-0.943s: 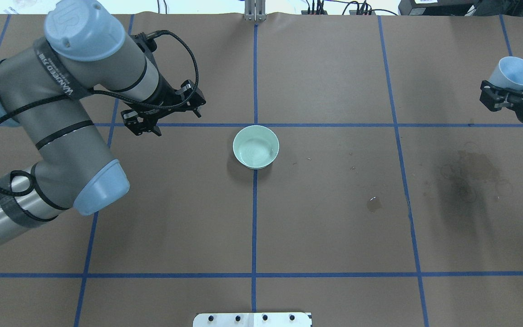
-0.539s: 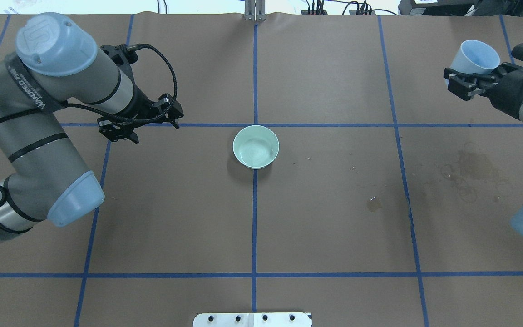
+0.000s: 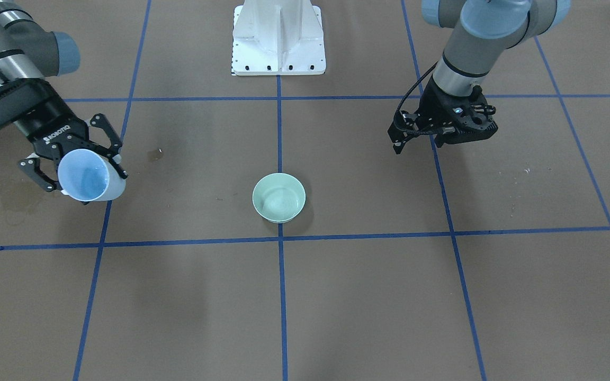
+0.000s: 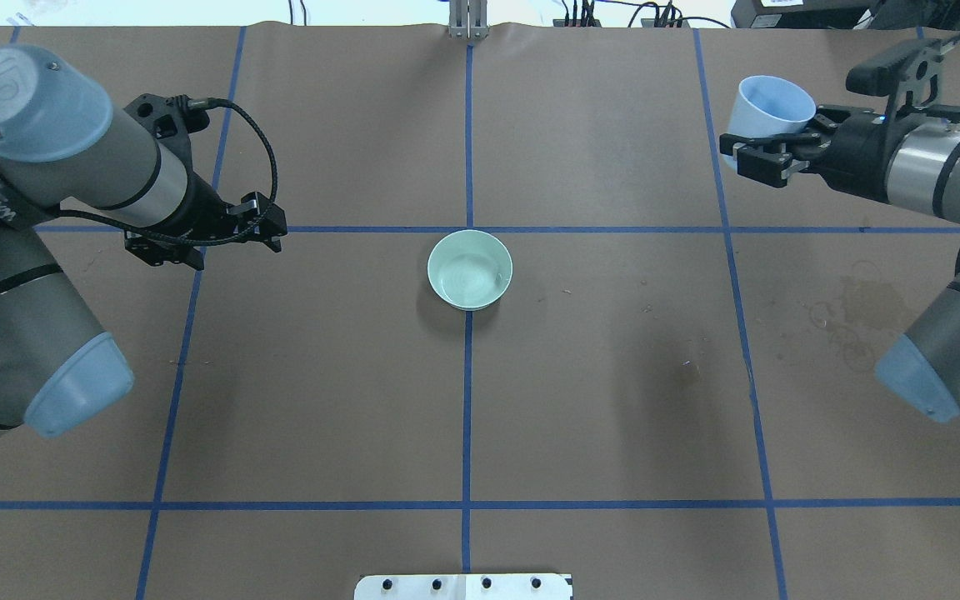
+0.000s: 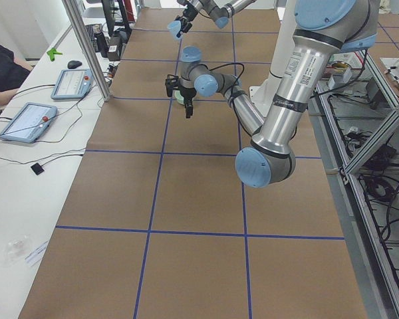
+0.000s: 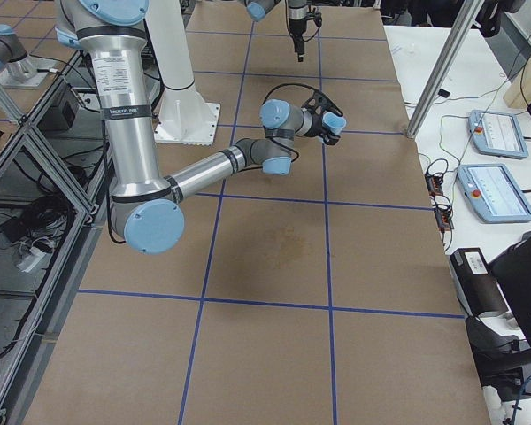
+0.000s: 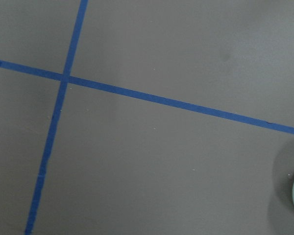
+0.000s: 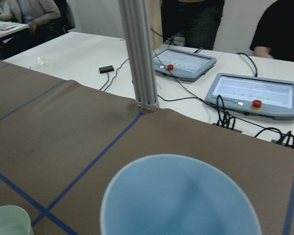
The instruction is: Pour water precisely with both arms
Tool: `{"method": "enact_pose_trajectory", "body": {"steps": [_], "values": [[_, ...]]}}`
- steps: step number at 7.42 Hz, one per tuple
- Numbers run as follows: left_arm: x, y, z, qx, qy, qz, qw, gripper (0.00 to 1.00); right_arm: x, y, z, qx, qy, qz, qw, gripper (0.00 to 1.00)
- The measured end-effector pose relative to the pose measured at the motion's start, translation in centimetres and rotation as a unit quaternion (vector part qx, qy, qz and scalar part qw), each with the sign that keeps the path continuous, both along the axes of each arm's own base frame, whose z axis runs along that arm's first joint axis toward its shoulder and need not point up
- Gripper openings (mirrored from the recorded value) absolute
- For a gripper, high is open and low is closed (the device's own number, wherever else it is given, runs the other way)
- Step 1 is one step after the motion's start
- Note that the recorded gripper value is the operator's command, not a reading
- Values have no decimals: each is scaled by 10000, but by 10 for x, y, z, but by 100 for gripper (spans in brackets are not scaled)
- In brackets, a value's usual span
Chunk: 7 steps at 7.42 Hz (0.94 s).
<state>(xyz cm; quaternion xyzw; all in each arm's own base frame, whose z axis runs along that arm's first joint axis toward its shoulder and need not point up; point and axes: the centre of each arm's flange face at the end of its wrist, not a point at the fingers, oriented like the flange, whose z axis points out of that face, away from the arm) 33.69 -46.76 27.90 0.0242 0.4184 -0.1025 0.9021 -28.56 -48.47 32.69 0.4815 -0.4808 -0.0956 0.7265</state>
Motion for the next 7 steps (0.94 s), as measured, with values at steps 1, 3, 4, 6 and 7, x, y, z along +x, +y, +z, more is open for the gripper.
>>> {"method": "enact_pose_trajectory", "body": {"steps": [1, 3, 4, 6, 7], "values": [[-7, -1, 7, 70, -58, 44, 9999, 100, -25, -7, -18, 104, 84, -108, 9999, 0], [-15, -4, 14, 104, -111, 43, 9999, 100, -87, 1, -47, 259, 509, -138, 9983, 0], [-18, -5, 17, 113, -135, 44, 9998, 100, -120, 13, -59, 265, 763, -86, 9967, 0], [-22, -8, 19, 129, -161, 31, 9998, 100, -160, 33, -69, 104, 1227, -294, 9920, 0], [-22, -9, 20, 125, -169, 27, 9998, 100, -173, 39, -71, -10, 1480, -557, 9874, 0]]}}
